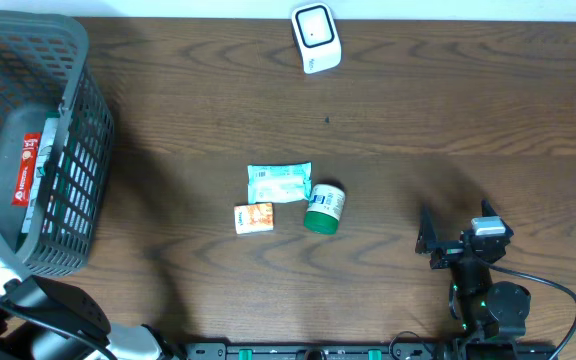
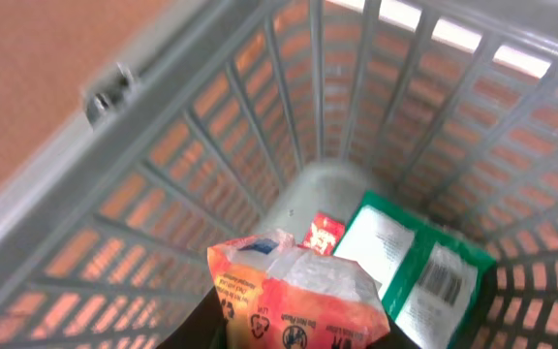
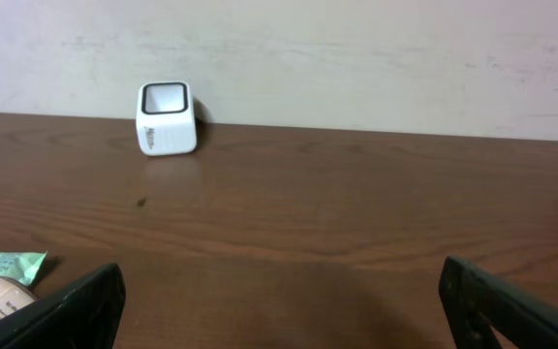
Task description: Scan the item barcode
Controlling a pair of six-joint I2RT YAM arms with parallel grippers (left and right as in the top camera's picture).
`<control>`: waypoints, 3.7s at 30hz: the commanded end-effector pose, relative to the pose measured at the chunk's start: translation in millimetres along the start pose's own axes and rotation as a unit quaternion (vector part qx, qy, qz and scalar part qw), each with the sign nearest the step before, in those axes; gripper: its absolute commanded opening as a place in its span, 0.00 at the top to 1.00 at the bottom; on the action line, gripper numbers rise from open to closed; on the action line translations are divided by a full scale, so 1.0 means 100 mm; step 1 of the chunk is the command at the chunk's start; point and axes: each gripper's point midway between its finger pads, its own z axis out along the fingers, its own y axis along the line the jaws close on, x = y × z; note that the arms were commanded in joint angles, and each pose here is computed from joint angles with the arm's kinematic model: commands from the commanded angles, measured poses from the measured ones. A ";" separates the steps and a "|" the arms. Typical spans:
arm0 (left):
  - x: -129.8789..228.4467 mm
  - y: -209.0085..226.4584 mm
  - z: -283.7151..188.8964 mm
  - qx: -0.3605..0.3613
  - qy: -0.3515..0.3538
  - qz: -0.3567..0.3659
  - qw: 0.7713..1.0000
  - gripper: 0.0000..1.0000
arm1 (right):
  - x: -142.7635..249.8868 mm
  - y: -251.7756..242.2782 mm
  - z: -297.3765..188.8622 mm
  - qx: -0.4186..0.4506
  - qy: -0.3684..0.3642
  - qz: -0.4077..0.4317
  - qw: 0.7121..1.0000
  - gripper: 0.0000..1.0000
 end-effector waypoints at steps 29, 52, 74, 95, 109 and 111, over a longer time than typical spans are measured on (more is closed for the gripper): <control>1.93 0.00 1.69 -0.016 0.296 0.015 0.955 0.25 | 0.01 -0.02 0.00 0.004 0.002 0.007 1.000 0.01; 2.21 -0.26 1.79 0.045 0.295 -0.006 0.954 0.93 | 0.01 -0.02 0.00 0.004 0.002 0.007 1.000 0.01; 0.11 -0.01 0.00 -0.007 -0.018 -0.061 0.998 0.92 | 0.01 -0.02 0.00 0.004 0.002 0.007 1.000 0.01; 1.80 -0.26 1.56 0.048 0.246 -0.017 0.968 0.67 | 0.01 -0.02 0.00 0.004 0.002 0.007 1.000 0.01; 2.37 -0.28 1.87 0.044 0.312 -0.016 0.949 0.21 | 0.01 -0.02 0.00 0.004 0.002 0.007 1.000 0.01; 2.49 -0.30 1.93 0.046 0.326 -0.017 0.944 0.27 | 0.01 -0.02 0.00 0.004 0.002 0.007 1.000 0.01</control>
